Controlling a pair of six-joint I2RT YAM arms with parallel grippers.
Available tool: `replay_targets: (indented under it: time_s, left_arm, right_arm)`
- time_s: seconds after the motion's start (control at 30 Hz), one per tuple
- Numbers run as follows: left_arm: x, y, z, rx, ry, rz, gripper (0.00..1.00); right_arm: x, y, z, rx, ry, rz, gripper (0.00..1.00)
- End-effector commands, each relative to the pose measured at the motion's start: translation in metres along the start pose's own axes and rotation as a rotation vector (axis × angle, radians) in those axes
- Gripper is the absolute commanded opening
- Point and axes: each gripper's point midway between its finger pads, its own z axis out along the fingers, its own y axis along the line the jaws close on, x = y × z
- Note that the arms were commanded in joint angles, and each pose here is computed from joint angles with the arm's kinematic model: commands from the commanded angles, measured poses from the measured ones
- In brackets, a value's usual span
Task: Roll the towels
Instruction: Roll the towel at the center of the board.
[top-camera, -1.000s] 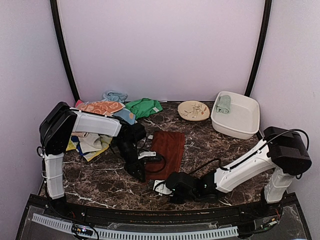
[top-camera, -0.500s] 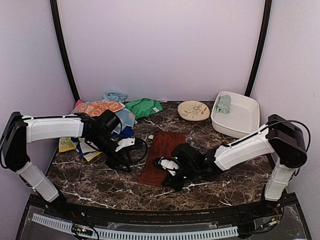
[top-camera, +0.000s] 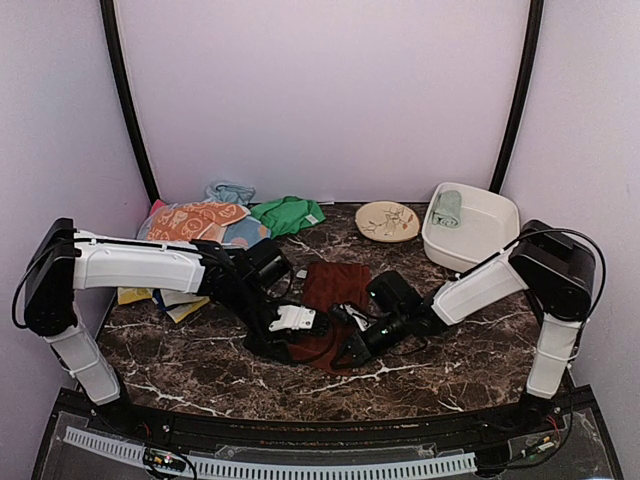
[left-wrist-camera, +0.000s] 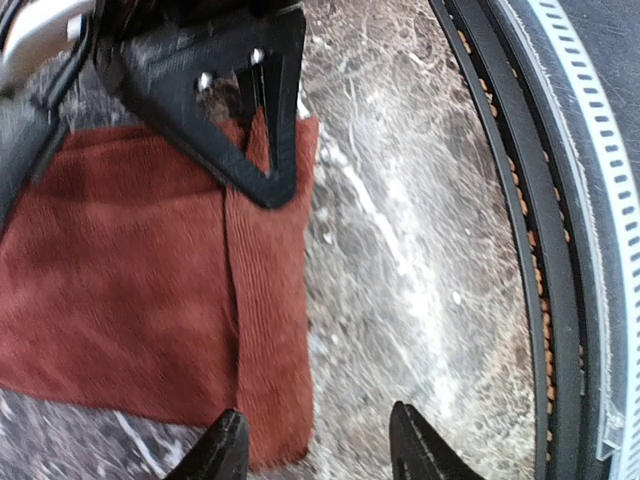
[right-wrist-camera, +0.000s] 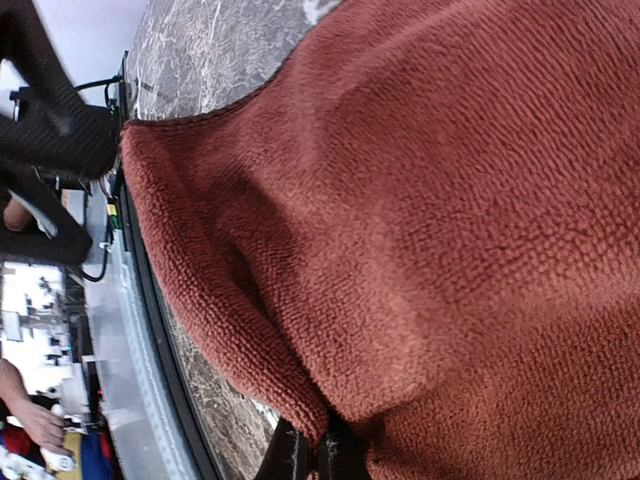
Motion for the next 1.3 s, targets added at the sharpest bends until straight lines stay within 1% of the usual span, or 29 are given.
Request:
replay_targets:
  time_s: [0.0,0.13,0.23,0.33,0.43,0.53,0.57,0.67,0.77,0.87,0.93,1.03,1.1,1.17,1.2,1.23,1.27]
  left_arm:
    - [-0.025,0.02,0.001,-0.091,-0.004,0.101,0.49]
    - [-0.027,0.024,0.012,-0.085,0.007,0.113,0.43]
    - [-0.023,0.032,0.022,-0.097,0.027,0.094,0.35]
    - [-0.016,0.035,0.032,-0.097,0.046,0.063,0.28]
    - [-0.011,0.033,0.037,-0.073,0.033,0.022,0.25]
    - [-0.002,0.036,0.043,-0.052,0.035,-0.032,0.16]
    - [0.001,0.038,0.045,-0.047,0.04,-0.05,0.13]
    - [0.012,0.038,0.05,-0.019,0.044,-0.098,0.07]
    - [0.021,0.034,0.055,-0.003,0.049,-0.122,0.06]
    - [0.026,0.028,0.059,0.018,0.053,-0.139,0.05]
    - [0.027,0.027,0.06,0.024,0.052,-0.144,0.04]
    - [0.026,0.027,0.06,0.033,0.047,-0.158,0.03]
    - [0.025,0.027,0.061,0.049,0.043,-0.17,0.03]
    - [0.026,0.026,0.062,0.071,0.043,-0.186,0.03]
    - [0.026,0.026,0.062,0.082,0.041,-0.197,0.03]
    - [0.026,0.026,0.061,0.091,0.038,-0.206,0.03]
    - [0.025,0.026,0.061,0.102,0.035,-0.215,0.03]
  right_arm:
    - [0.003,-0.001,0.001,-0.056,0.036,0.103,0.0]
    - [0.004,-0.003,0.003,-0.062,0.054,0.13,0.0]
    - [0.004,-0.004,0.002,-0.065,0.056,0.14,0.0]
    - [0.002,-0.003,0.0,-0.074,0.045,0.146,0.0]
    - [-0.004,-0.001,-0.003,-0.084,0.018,0.149,0.0]
    - [-0.008,0.001,-0.004,-0.09,0.003,0.147,0.01]
    - [-0.009,0.001,-0.005,-0.091,-0.003,0.15,0.03]
    - [-0.014,0.004,-0.007,-0.104,-0.029,0.155,0.12]
    - [-0.023,0.012,-0.013,-0.12,-0.071,0.153,0.24]
    - [-0.025,0.015,-0.02,-0.1,-0.101,0.132,0.32]
    - [-0.025,0.012,-0.027,-0.057,-0.124,0.116,0.38]
    - [-0.025,0.007,-0.044,0.033,-0.178,0.079,0.42]
    - [-0.025,0.009,-0.06,0.093,-0.216,0.048,0.49]
    - [-0.032,-0.001,-0.085,0.242,-0.299,-0.015,0.62]
    - [-0.035,0.001,-0.102,0.301,-0.355,-0.041,0.84]
    - [-0.04,0.0,-0.118,0.367,-0.418,-0.063,0.98]
    - [-0.044,0.005,-0.136,0.417,-0.493,-0.1,1.0]
